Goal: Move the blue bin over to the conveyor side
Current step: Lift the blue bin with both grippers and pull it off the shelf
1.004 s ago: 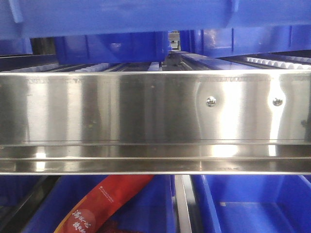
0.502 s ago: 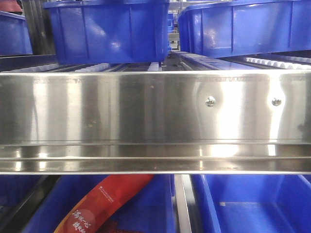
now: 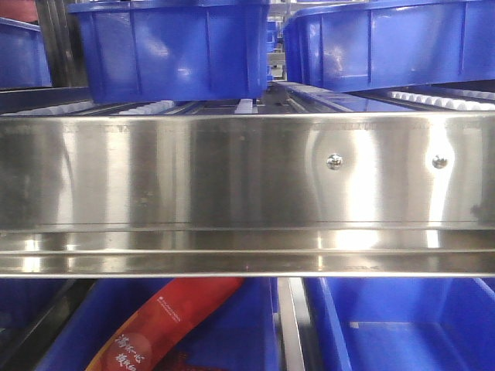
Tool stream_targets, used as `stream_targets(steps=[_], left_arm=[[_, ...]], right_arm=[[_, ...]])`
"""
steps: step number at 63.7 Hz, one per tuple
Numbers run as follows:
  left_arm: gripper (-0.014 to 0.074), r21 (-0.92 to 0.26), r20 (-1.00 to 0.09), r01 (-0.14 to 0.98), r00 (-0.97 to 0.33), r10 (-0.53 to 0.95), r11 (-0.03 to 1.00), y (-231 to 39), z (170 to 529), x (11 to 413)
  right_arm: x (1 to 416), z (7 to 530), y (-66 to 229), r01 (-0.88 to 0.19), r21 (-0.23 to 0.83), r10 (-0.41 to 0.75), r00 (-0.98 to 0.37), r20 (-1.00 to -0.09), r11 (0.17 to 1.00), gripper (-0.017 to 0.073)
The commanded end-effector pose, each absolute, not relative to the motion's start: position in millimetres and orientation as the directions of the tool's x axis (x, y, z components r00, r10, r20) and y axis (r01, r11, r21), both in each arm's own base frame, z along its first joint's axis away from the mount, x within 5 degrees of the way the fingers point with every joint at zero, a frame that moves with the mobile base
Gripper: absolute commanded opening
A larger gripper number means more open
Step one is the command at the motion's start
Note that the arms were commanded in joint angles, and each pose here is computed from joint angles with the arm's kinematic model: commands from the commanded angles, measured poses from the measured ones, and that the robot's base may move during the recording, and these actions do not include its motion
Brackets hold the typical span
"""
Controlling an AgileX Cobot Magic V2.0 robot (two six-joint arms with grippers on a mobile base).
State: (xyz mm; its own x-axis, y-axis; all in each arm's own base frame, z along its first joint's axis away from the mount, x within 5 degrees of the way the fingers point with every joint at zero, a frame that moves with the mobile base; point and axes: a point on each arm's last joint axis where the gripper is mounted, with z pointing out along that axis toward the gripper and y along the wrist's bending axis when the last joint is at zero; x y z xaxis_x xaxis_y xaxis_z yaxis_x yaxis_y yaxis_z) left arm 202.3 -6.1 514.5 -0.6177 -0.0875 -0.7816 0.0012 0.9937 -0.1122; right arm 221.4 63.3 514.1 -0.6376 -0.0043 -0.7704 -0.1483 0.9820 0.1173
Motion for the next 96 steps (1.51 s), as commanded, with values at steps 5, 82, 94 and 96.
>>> stream_targets(steps=[5, 82, 94, 96], left_arm=[[-0.0016, -0.101, -0.853, 0.0, -0.515, -0.087, 0.995, -4.1, 528.6, 193.4], [-0.0016, -0.101, -0.849, 0.0, -0.521, -0.087, 0.995, -4.1, 526.9, 194.2], [-0.0016, -0.101, -0.849, 0.0, -0.521, -0.087, 0.995, -4.1, 526.9, 194.2], [-0.0016, -0.101, -0.849, 0.0, -0.521, -0.087, 0.995, -4.1, 526.9, 194.2]], right_arm=[[215.9, 529.7, 57.2, -0.143, 0.088, -0.001, -0.533, -0.846, 0.986, -0.0078], [217.7, 533.4, 58.7, -0.155, 0.1, 0.01, -0.495, -0.869, 0.983, -0.0078], [219.6, 537.2, 59.4, -0.163, 0.104, 0.019, -0.454, -0.891, 0.981, -0.0078], [219.9, 537.7, 59.5, -0.164, 0.104, 0.02, -0.449, -0.893, 0.981, -0.0078]])
